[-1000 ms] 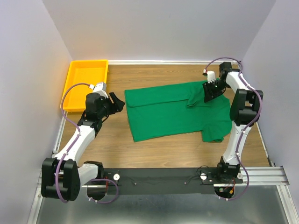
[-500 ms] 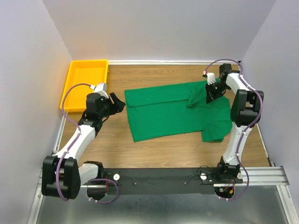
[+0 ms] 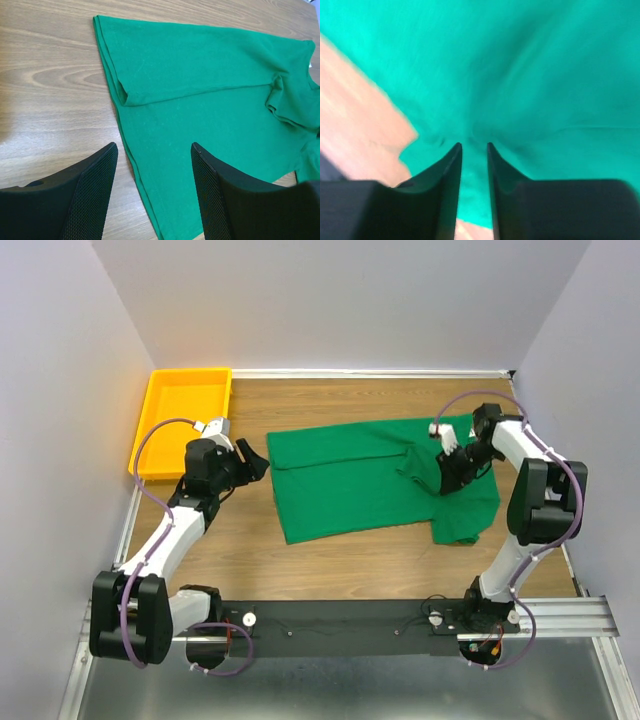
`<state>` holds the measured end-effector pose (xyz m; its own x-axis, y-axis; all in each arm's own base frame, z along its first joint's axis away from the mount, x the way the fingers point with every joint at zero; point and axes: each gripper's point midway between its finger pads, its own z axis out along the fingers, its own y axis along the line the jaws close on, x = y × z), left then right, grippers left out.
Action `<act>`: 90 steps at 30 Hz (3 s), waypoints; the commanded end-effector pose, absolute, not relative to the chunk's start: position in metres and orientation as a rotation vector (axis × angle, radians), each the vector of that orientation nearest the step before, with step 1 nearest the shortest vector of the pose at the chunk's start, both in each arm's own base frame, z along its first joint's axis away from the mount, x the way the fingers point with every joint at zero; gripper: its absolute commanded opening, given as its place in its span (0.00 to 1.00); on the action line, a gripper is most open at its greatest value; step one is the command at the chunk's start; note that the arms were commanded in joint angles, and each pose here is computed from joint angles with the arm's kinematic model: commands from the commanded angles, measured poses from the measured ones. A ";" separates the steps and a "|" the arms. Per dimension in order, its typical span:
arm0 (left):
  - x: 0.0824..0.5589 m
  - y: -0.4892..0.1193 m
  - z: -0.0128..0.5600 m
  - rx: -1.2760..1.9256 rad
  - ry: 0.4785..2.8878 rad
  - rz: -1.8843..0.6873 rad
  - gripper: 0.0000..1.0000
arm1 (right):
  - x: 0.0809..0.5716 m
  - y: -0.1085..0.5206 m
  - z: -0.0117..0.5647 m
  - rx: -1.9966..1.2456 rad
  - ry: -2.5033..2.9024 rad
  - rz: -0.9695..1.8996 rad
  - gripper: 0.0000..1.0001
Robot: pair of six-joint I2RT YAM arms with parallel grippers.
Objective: Fold and stack the t-shirts
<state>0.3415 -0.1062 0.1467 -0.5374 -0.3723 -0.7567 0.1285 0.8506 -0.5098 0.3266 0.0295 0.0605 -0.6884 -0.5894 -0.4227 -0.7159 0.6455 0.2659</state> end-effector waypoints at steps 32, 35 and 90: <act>0.383 -0.131 0.125 -0.179 2.109 -0.796 0.66 | 0.545 -0.071 0.061 0.022 2.483 0.500 0.48; 0.388 -0.138 0.109 -0.175 2.151 -0.818 0.65 | 0.542 -0.078 0.061 0.015 2.489 0.441 0.48; 0.410 -0.156 0.032 -0.151 2.384 -0.699 0.61 | 0.621 -0.112 0.047 0.058 2.325 0.285 0.37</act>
